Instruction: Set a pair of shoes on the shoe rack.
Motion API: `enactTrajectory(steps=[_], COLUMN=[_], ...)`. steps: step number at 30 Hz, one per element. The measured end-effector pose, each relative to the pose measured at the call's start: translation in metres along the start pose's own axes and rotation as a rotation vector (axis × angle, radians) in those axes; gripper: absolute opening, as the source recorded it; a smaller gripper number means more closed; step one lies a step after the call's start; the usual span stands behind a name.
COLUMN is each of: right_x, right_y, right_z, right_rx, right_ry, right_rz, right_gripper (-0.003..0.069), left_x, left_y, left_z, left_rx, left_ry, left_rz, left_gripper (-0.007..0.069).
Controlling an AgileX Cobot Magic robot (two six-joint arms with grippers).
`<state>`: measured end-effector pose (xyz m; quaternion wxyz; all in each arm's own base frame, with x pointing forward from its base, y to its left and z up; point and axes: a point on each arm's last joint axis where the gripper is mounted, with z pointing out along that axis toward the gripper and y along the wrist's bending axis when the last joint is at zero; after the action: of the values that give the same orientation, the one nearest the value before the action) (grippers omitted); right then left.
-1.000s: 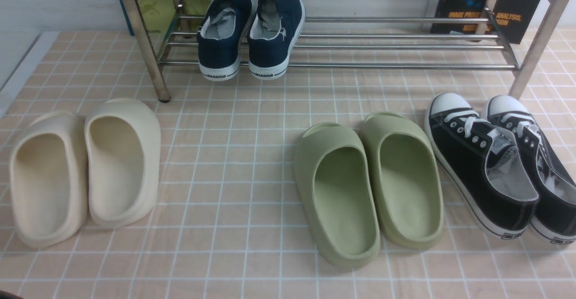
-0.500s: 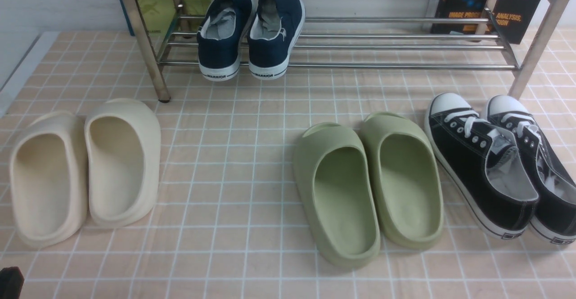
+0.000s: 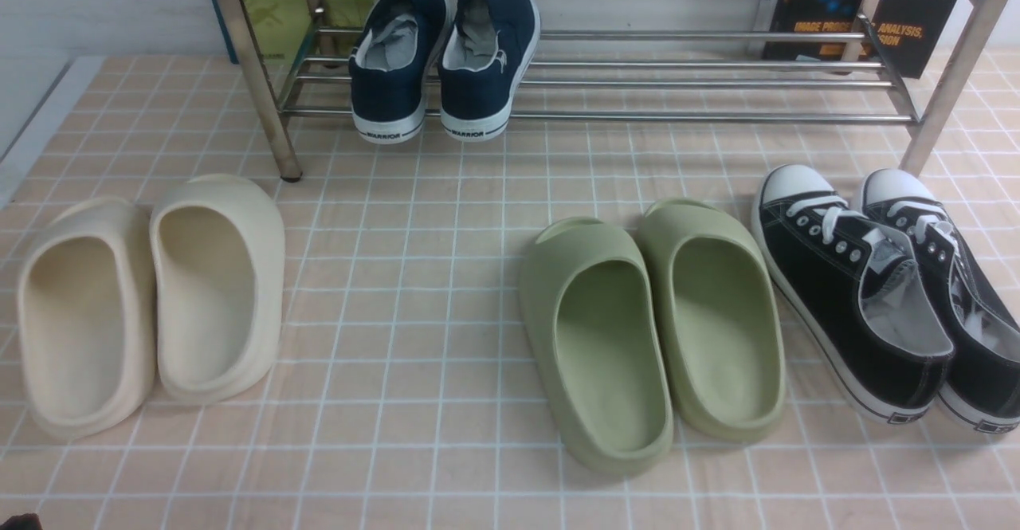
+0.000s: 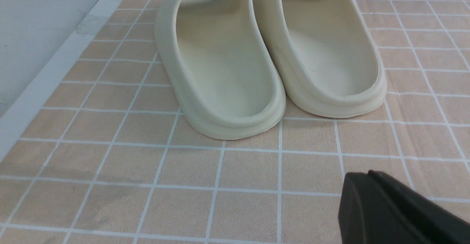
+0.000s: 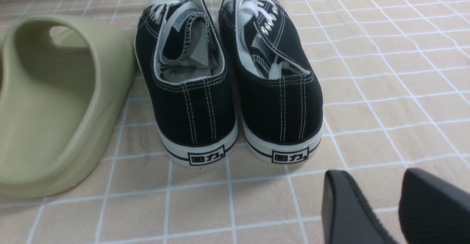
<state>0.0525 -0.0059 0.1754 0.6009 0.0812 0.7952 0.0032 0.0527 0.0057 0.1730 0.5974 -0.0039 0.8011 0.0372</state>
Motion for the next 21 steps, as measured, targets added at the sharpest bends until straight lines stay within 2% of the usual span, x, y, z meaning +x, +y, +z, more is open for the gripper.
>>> enactTrajectory(steps=[21], right_x=[0.0], right_y=[0.0], right_z=[0.0], right_rx=[0.0], right_ry=[0.0], right_rz=[0.0], right_gripper=[0.0237], left_x=[0.0], left_y=[-0.0003], left_z=[0.0], left_rx=[0.003], left_ry=[0.0], left_rz=[-0.003], left_gripper=[0.0039])
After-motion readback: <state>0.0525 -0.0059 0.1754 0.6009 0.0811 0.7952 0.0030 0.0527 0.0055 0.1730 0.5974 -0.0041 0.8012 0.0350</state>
